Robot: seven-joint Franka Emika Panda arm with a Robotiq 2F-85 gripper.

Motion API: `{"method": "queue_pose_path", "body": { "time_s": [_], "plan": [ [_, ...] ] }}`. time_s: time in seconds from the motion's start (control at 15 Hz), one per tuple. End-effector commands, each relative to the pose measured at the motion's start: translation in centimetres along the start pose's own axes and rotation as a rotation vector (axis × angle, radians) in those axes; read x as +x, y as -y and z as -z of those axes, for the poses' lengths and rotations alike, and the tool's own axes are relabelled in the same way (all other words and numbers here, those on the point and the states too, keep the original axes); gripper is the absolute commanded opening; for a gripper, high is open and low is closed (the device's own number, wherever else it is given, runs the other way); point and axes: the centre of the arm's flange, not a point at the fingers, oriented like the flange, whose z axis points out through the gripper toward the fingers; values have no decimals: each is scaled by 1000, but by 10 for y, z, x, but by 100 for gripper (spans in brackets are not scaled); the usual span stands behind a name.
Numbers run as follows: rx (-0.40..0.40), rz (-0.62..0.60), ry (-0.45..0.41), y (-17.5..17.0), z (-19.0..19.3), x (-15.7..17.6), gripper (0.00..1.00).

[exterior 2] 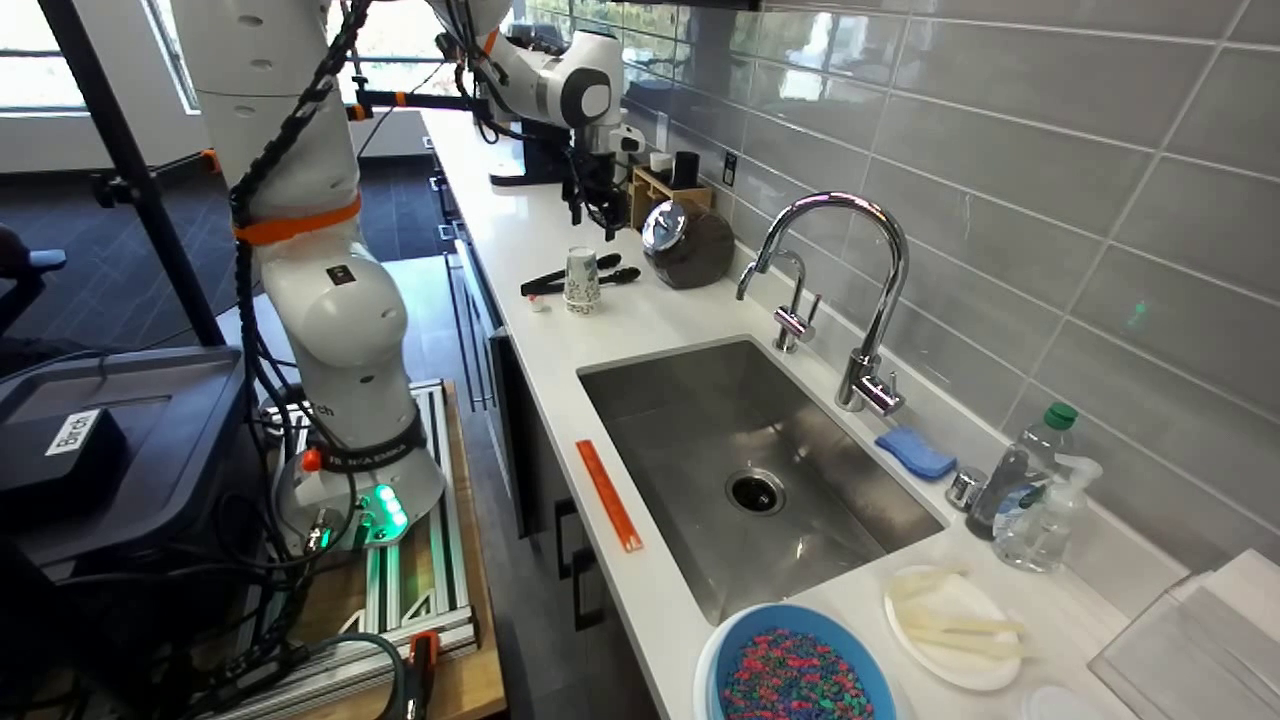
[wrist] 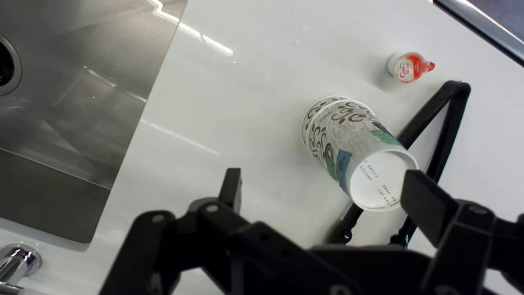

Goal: Take the coffee cup off of the other one

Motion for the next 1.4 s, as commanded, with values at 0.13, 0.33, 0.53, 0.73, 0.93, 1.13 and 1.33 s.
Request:
{"method": "queue_pose_path", "body": {
  "time_s": [0.13, 0.33, 0.53, 0.73, 0.93, 1.13, 1.33],
  "plan": [
    [4, -17, -37, 5, -9, 7, 100],
    [-4, -27, -95, 11, -17, 15, 100],
    [14, -6, -126, 15, -27, 20, 100],
    [23, 18, -145, 21, -41, 25, 100],
    [28, 33, -150, 26, -54, 28, 99],
    [34, 45, -153, 29, -64, 29, 94],
    [38, 54, -150, 32, -72, 31, 82]
  ]
}}
